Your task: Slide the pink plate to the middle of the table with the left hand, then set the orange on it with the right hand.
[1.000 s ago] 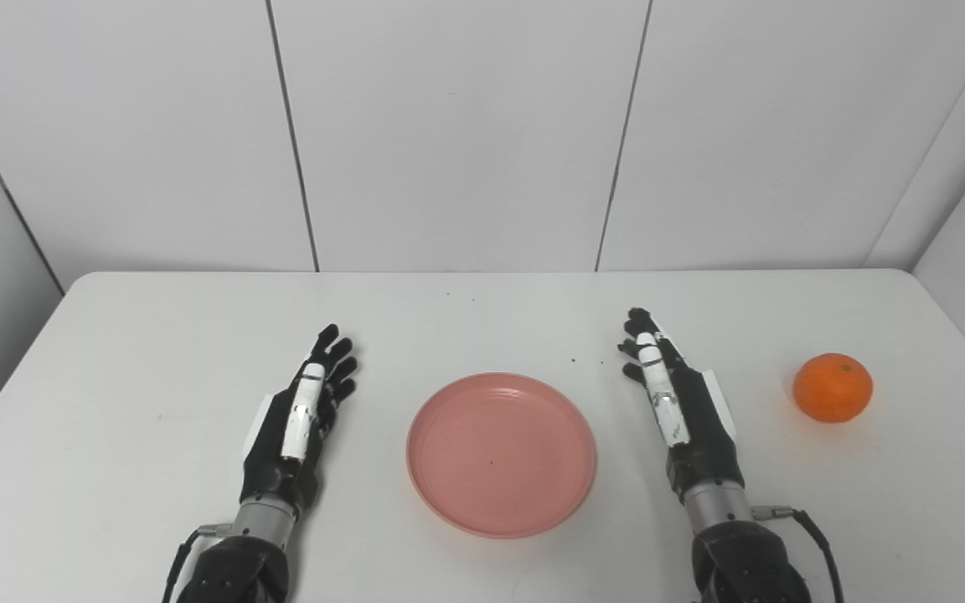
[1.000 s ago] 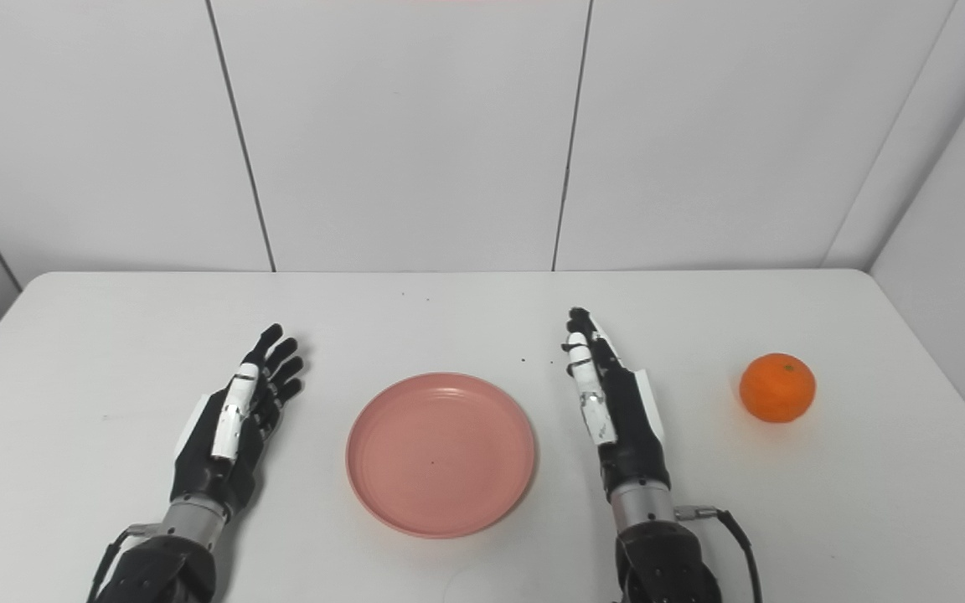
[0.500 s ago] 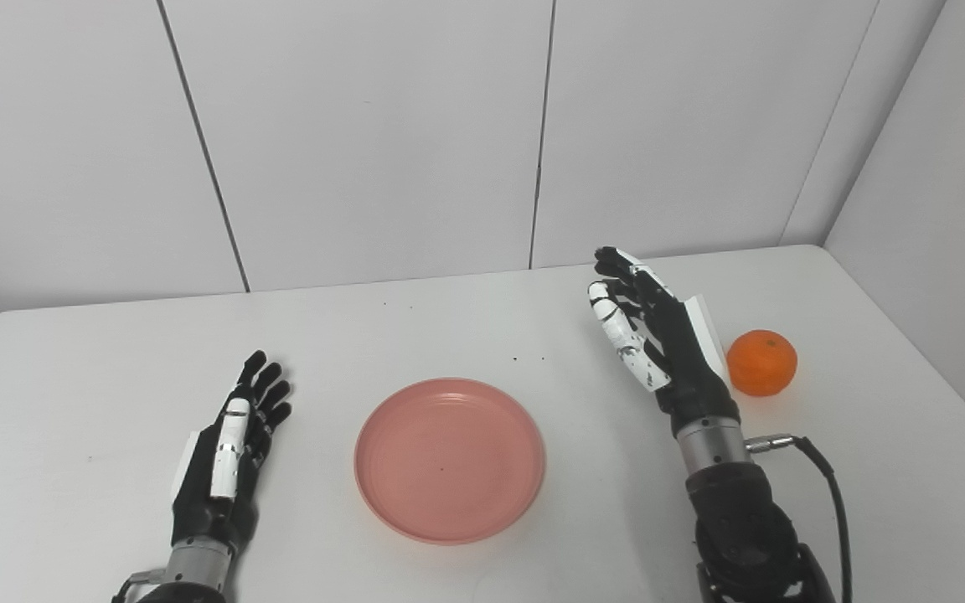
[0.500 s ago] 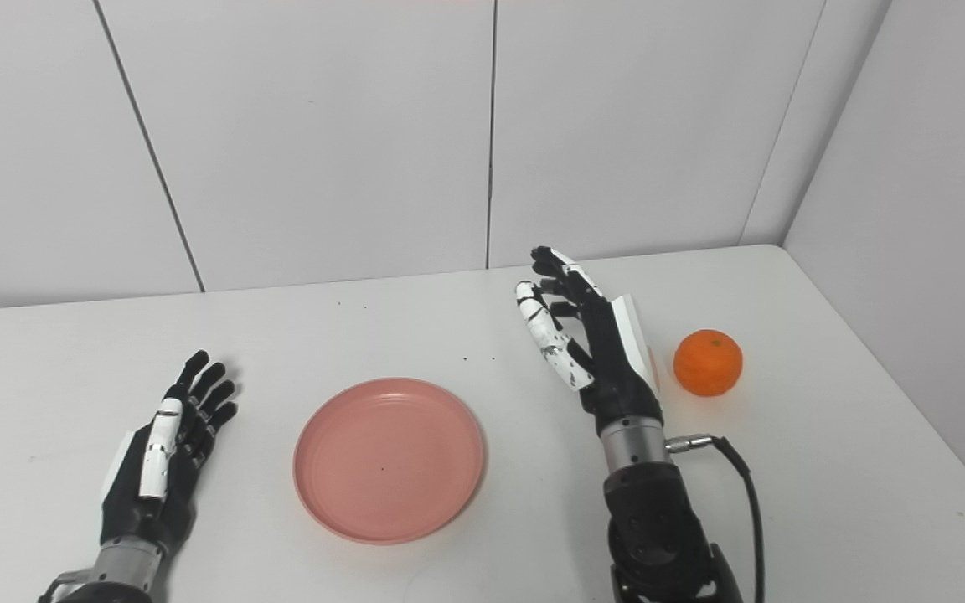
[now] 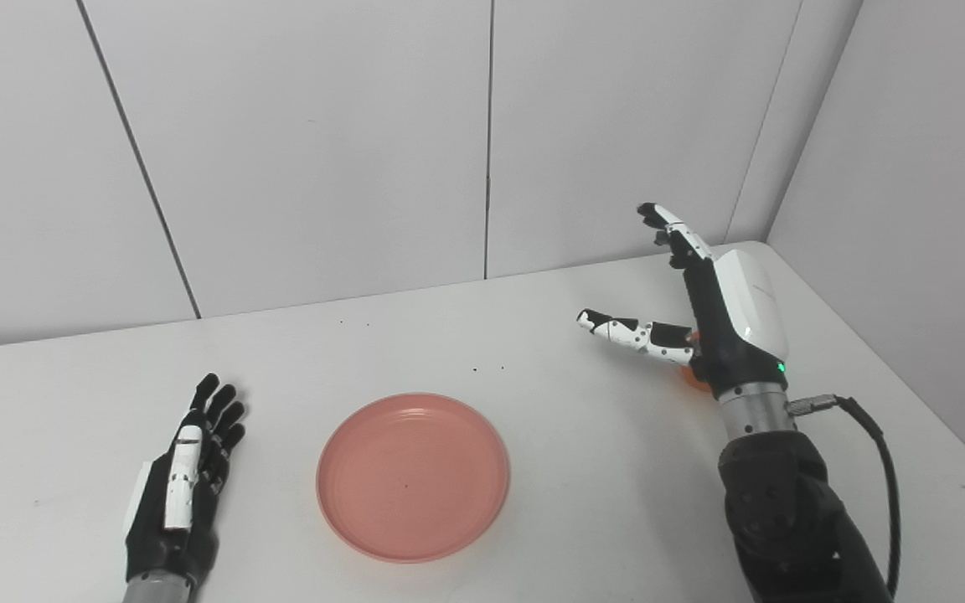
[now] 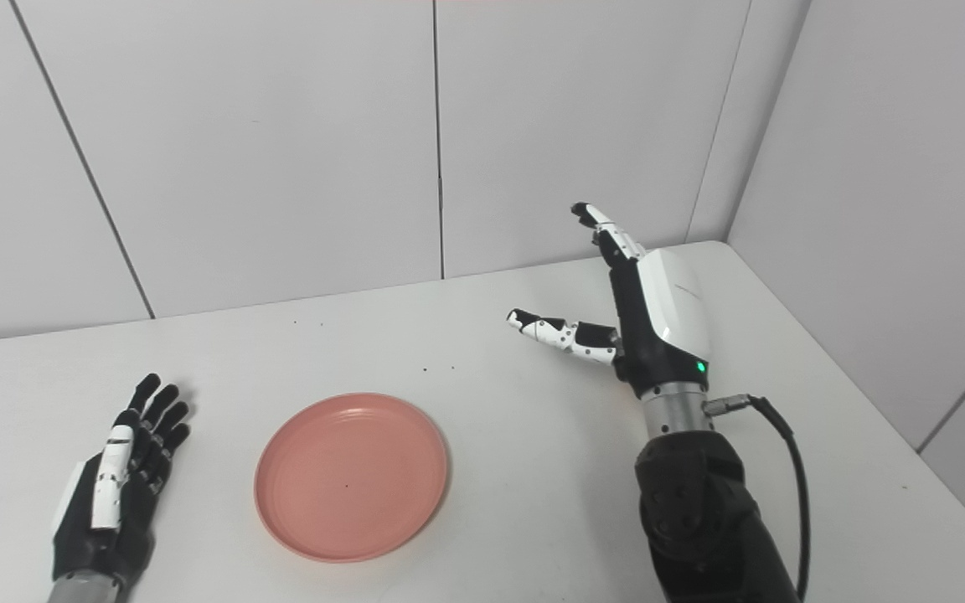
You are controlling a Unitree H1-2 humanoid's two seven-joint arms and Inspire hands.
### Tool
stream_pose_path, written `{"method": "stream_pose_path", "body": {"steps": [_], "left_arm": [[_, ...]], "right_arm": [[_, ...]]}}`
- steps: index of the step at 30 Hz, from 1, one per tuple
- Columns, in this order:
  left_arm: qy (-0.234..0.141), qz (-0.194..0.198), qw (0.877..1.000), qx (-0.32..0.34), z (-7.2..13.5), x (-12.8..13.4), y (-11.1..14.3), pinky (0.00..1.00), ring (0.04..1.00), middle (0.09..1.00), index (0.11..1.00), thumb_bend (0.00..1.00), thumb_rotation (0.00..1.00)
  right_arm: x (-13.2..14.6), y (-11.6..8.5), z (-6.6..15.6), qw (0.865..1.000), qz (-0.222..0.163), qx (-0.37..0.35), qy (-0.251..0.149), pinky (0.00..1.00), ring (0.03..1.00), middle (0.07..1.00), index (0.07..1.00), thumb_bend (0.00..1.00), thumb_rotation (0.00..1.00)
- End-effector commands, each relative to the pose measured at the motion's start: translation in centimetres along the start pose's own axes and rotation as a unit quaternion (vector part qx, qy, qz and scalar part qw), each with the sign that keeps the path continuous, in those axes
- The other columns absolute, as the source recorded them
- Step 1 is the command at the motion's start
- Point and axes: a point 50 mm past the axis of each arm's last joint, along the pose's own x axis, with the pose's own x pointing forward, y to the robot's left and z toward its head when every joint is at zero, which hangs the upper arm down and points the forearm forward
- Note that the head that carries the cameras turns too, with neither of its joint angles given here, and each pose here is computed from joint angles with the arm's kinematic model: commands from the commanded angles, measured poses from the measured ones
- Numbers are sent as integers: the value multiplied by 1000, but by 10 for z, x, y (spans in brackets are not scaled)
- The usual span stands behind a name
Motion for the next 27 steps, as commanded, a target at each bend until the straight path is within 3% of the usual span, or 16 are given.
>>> {"method": "stream_pose_path", "body": {"steps": [1, 4, 9, 15, 22, 27], "left_arm": [[5, -4, 1000, 1, 3, 5, 1, 984, 963, 965, 949, 326, 1000], [6, -5, 1000, 4, 4, 7, 3, 979, 966, 972, 956, 327, 1000], [4, -5, 1000, 4, 6, 8, 4, 972, 967, 973, 956, 328, 1000], [1, -11, 1000, 7, 7, 12, 6, 984, 976, 984, 964, 369, 1000], [2, -14, 1000, 15, 14, 11, 5, 993, 984, 993, 976, 377, 1000], [3, -14, 1000, 15, 16, 10, 5, 989, 981, 990, 975, 370, 1000]], "right_arm": [[7, -19, 6, 999, -32, -21, -12, 769, 855, 883, 884, 854, 456], [10, -31, 1, 998, -44, -48, 5, 694, 827, 915, 913, 850, 375], [15, -38, -4, 996, -39, -65, 38, 778, 893, 950, 948, 853, 319], [18, -37, -12, 995, -29, -79, 58, 769, 895, 960, 958, 856, 285], [17, -36, -30, 990, -13, -94, 103, 669, 839, 932, 946, 908, 384], [17, -36, -40, 985, -5, -113, 129, 663, 828, 916, 935, 958, 441]]}}
